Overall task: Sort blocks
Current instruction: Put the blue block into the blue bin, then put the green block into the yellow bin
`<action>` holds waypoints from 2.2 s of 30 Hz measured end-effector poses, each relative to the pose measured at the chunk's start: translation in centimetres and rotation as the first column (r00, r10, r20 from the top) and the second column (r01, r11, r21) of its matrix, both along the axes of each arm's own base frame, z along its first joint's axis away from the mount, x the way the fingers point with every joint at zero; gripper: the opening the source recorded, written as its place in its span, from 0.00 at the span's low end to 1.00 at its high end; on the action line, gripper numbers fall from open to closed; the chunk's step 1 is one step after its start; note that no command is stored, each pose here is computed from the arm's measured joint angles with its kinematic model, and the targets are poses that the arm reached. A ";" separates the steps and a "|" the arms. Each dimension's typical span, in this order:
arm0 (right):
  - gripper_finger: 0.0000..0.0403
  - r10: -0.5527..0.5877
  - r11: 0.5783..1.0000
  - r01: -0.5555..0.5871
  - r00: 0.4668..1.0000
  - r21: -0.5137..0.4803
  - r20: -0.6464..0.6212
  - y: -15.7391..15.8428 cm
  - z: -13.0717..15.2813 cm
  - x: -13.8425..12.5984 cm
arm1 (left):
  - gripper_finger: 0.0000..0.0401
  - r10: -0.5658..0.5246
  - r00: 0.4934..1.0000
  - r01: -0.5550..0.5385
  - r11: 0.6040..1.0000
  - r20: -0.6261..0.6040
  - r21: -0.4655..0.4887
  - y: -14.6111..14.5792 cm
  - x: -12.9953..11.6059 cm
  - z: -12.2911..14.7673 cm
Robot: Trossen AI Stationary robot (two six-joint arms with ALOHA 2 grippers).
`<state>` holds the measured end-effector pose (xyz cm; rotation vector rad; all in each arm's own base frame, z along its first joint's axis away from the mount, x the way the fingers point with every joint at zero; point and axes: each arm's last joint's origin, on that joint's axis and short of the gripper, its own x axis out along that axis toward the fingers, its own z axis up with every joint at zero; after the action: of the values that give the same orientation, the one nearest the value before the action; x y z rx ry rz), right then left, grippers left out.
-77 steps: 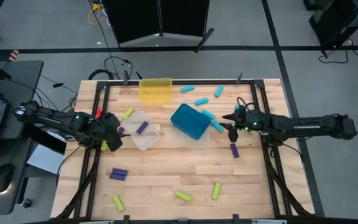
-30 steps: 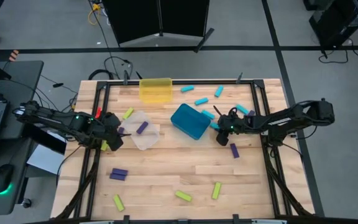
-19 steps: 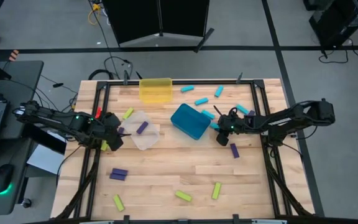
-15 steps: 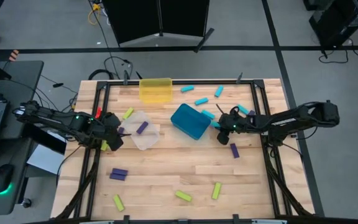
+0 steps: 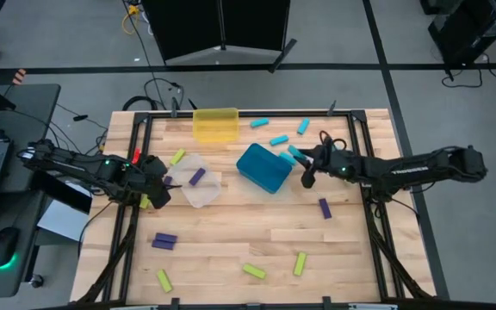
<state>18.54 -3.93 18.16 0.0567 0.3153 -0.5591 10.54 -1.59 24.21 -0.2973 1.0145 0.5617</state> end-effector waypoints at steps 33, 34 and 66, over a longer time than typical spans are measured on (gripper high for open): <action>0.46 0.191 0.977 -0.165 0.958 0.132 -0.215 0.0 -1.1 10.4 | 0.44 -0.012 1.000 0.012 1.000 -0.002 0.017 0.0 0.0 0.0; 0.47 0.193 0.978 -0.170 0.959 0.122 -0.207 0.0 -0.9 10.4 | 0.44 -0.013 1.000 0.013 1.000 -0.002 0.018 0.0 0.0 0.0; 0.49 0.327 0.932 -0.328 0.945 -0.152 -0.030 2.0 5.2 9.3 | 0.37 -0.493 0.840 0.541 0.792 0.225 -0.283 -3.4 4.3 0.4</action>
<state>27.80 -1.89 23.34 -0.1461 0.2768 -0.2500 14.85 -5.03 24.57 -0.3362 0.9997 -0.1419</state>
